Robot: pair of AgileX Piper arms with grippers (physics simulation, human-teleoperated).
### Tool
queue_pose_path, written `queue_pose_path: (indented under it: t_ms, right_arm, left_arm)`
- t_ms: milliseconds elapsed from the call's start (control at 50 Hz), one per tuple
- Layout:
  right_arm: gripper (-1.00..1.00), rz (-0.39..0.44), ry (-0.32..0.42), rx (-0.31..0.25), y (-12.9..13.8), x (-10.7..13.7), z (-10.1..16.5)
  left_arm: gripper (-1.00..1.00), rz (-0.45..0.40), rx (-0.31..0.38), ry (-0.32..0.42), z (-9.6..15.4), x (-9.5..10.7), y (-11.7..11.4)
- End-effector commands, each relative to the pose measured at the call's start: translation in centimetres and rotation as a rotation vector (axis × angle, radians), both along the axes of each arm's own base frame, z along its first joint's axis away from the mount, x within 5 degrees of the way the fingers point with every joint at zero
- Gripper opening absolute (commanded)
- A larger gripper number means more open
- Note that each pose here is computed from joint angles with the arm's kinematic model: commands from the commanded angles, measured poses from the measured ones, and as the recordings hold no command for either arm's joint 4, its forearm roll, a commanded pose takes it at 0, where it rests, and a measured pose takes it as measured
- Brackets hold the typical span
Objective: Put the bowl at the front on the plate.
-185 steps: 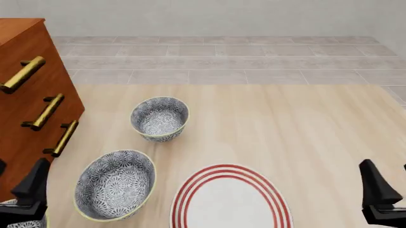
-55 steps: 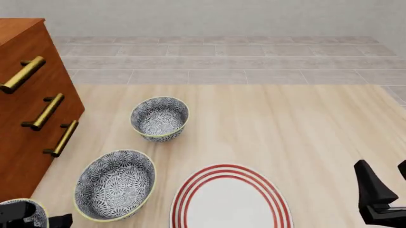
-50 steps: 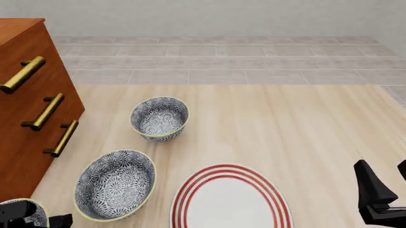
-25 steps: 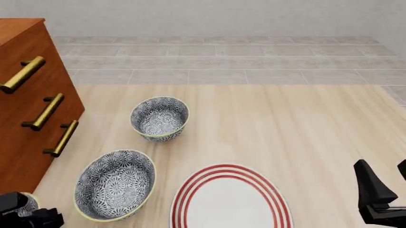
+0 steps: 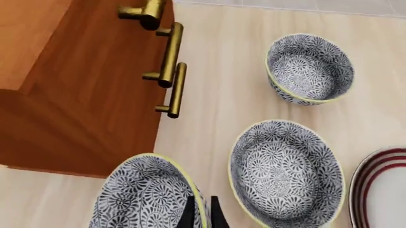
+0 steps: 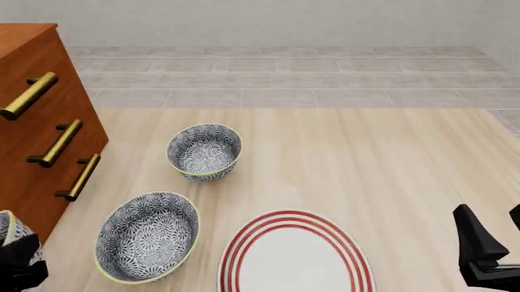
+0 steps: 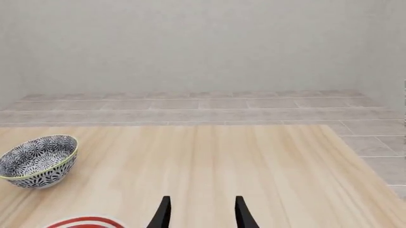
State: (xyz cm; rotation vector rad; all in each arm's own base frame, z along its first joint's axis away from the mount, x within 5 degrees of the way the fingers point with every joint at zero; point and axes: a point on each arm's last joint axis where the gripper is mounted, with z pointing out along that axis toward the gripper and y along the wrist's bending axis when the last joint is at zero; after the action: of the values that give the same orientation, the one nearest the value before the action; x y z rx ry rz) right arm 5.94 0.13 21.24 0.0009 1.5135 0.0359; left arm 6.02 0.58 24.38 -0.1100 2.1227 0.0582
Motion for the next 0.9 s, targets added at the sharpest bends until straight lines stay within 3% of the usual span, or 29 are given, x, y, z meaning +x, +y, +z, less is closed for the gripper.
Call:
queue_pose_path:
  t_ms: [20,180,300,500,680,860,900]
  right_arm:
    - [1.00,-0.001,0.000,-0.001,0.0,0.0,0.0]
    - [1.00,-0.007,-0.001,0.003,0.0,0.0,0.0]
    - [1.00,-0.007,-0.001,0.005,0.0,0.0,0.0]
    - [1.00,-0.008,-0.001,0.006,-0.1,0.0,0.0]
    - [1.00,-0.006,-0.001,0.007,0.0,-0.1,0.0]
    - [1.00,-0.009,0.000,0.012,-0.1,0.0,0.0]
    - [1.00,-0.008,0.000,0.012,-0.1,0.0,0.0]
  left_arm:
    - [-1.00,-0.151,0.054,-0.180,6.2,-2.7,-0.7]
    - [-1.00,-0.262,0.092,-0.262,9.3,-3.2,-0.9]
    - [-1.00,-0.391,0.171,-0.312,10.0,-3.2,-1.2]
    - [-1.00,-0.604,0.238,-0.372,10.9,-2.7,-2.0]
    - [-1.00,-0.807,0.223,-0.367,10.6,-1.0,-4.0]
    - [-1.00,-1.014,0.292,-0.402,10.8,1.0,-7.2]
    - [-1.00,-1.021,0.293,-0.401,11.1,1.4,-7.7]
